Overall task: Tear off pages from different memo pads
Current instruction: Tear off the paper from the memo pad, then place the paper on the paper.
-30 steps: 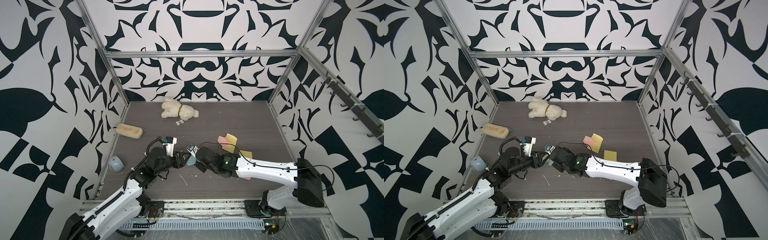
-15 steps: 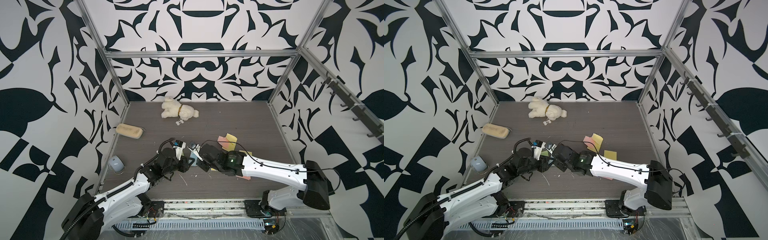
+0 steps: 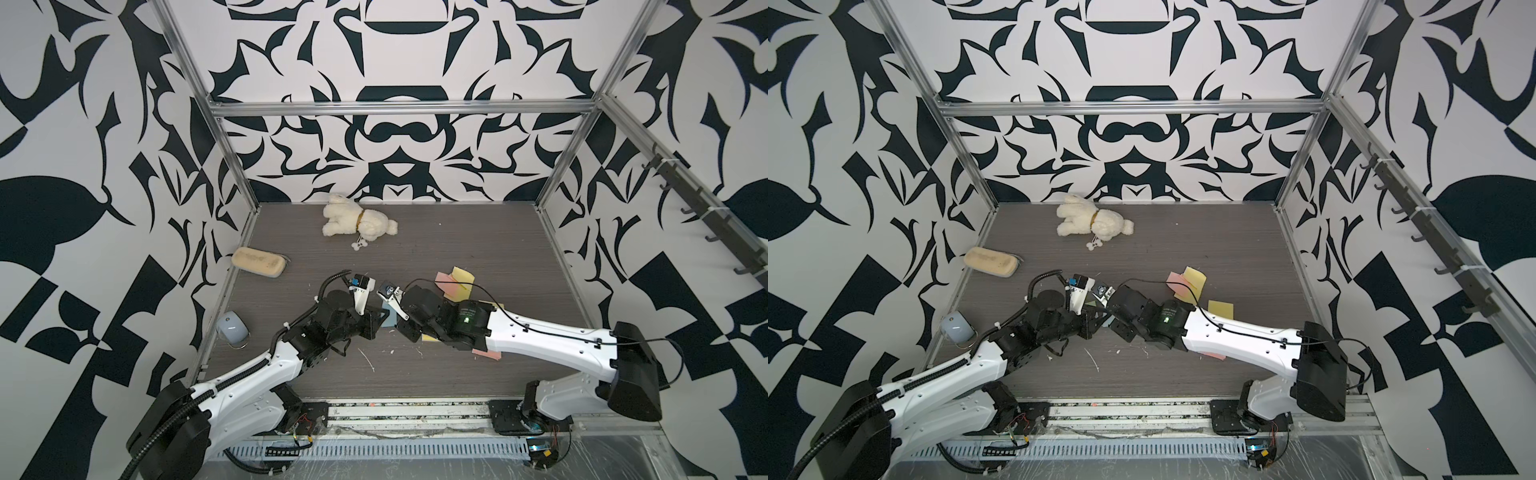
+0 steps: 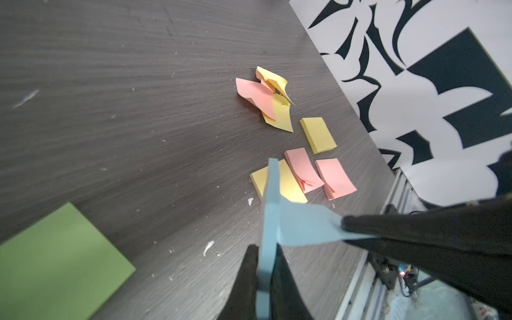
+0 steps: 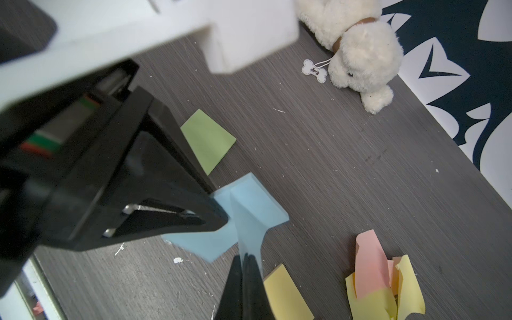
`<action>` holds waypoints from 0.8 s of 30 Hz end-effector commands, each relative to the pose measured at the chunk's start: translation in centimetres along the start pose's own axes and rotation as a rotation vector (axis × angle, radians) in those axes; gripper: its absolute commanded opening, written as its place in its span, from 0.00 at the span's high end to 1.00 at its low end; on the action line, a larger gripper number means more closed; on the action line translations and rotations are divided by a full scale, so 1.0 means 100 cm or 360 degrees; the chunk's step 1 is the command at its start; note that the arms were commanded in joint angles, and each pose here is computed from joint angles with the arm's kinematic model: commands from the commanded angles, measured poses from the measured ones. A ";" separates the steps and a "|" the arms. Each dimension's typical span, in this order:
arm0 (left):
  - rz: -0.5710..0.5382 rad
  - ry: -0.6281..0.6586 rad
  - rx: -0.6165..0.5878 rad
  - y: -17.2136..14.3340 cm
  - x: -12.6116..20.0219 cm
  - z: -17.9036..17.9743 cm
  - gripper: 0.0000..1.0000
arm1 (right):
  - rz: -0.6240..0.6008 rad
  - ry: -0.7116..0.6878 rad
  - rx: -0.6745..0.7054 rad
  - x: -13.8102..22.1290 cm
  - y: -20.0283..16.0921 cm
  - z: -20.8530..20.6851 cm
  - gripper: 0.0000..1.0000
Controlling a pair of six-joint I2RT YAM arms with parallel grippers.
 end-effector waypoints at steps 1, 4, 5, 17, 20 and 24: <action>-0.0017 -0.0057 -0.0005 0.007 -0.002 -0.010 0.99 | -0.0119 -0.0080 -0.0104 0.019 0.016 -0.024 1.00; 0.0008 -0.0022 0.0024 0.001 -0.005 -0.002 1.00 | -0.0088 -0.0153 -0.0206 0.020 0.002 -0.049 1.00; 0.0018 -0.0008 0.0037 -0.001 -0.006 0.001 1.00 | -0.0075 -0.0173 -0.0245 0.019 -0.005 -0.058 1.00; 0.0280 0.0039 0.0311 -0.017 -0.048 0.013 1.00 | 0.0585 -0.0756 -0.0739 0.004 -0.143 -0.185 1.00; 0.0328 0.0045 0.0352 -0.015 -0.064 0.012 1.00 | 0.0725 -0.0804 -0.0771 -0.013 -0.168 -0.197 1.00; 0.0342 0.0037 0.0351 -0.004 -0.079 0.006 1.00 | 0.0798 -0.0646 -0.0839 -0.043 -0.187 -0.188 1.00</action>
Point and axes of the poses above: each gripper's point midway between its finger pads, its own x axis back along the fingers, its own z axis along the line the jaws close on, y = z × x, the point moved 3 cm from there along x, back along the fingers, and after that the axes turned 15 degrees about x, right-handed, at the moved point
